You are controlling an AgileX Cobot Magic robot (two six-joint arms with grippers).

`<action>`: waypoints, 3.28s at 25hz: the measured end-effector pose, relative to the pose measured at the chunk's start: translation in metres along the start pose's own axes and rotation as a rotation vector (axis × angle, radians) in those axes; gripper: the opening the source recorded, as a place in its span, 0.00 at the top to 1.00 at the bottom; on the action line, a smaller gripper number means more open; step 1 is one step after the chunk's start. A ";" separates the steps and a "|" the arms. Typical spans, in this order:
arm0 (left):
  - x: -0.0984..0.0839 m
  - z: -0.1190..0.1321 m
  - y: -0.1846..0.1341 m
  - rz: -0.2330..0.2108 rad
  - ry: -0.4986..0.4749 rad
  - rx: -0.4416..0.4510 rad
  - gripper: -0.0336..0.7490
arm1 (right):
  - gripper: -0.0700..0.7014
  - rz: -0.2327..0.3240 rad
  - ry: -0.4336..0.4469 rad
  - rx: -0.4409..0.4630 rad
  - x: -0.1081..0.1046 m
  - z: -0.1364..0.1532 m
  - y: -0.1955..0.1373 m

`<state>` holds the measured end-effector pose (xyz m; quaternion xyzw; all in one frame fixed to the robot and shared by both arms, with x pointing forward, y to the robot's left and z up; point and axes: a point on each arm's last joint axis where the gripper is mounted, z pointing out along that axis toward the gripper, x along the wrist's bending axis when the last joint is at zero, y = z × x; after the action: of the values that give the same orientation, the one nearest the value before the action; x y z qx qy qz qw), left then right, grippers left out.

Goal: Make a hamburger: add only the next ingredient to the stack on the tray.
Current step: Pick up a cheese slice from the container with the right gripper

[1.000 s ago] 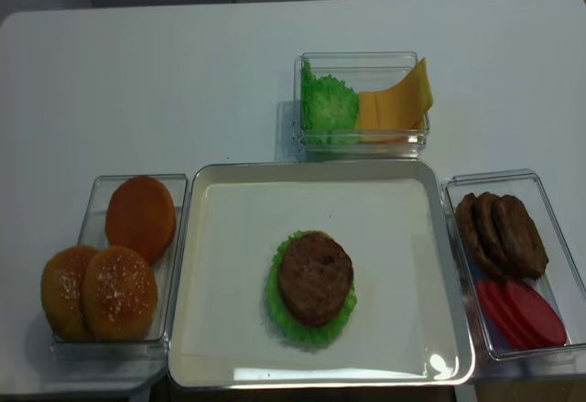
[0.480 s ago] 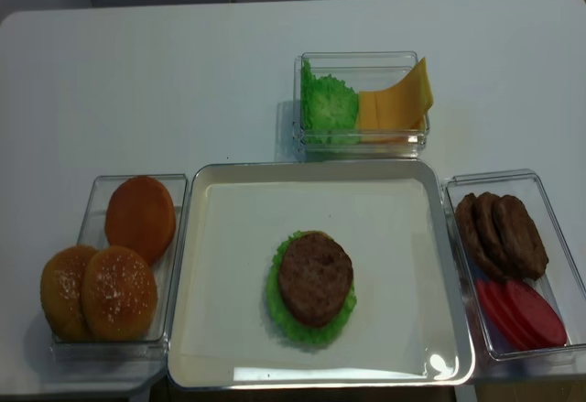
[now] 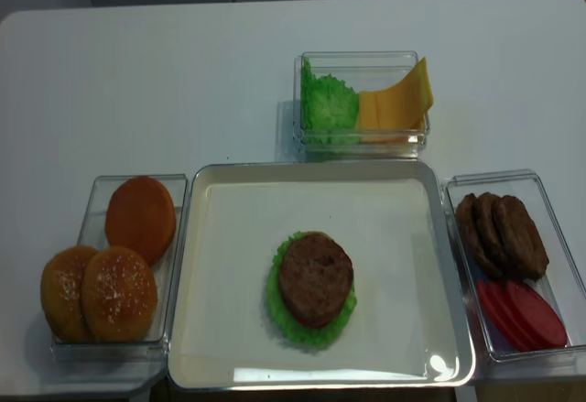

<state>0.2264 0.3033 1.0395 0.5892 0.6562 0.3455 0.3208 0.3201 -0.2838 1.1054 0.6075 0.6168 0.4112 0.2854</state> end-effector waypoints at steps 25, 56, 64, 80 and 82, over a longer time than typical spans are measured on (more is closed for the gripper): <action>0.000 0.000 0.000 0.000 0.000 0.000 0.43 | 0.34 0.146 0.204 0.421 0.003 0.288 0.104; 0.000 0.000 0.000 0.000 0.000 0.000 0.43 | 0.86 0.201 0.251 0.508 0.002 0.323 0.086; 0.000 0.000 0.000 0.000 0.000 0.000 0.43 | 0.86 0.189 0.260 0.477 0.005 0.312 0.096; 0.000 0.000 0.000 0.000 0.000 0.000 0.43 | 0.86 0.143 0.299 0.379 0.015 0.261 0.129; 0.000 0.000 0.000 0.000 0.000 0.000 0.43 | 0.86 0.137 0.308 0.368 0.017 0.252 0.133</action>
<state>0.2264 0.3033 1.0395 0.5892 0.6562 0.3455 0.3208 0.6017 -0.2363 1.0961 0.6199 0.6749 0.3979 0.0441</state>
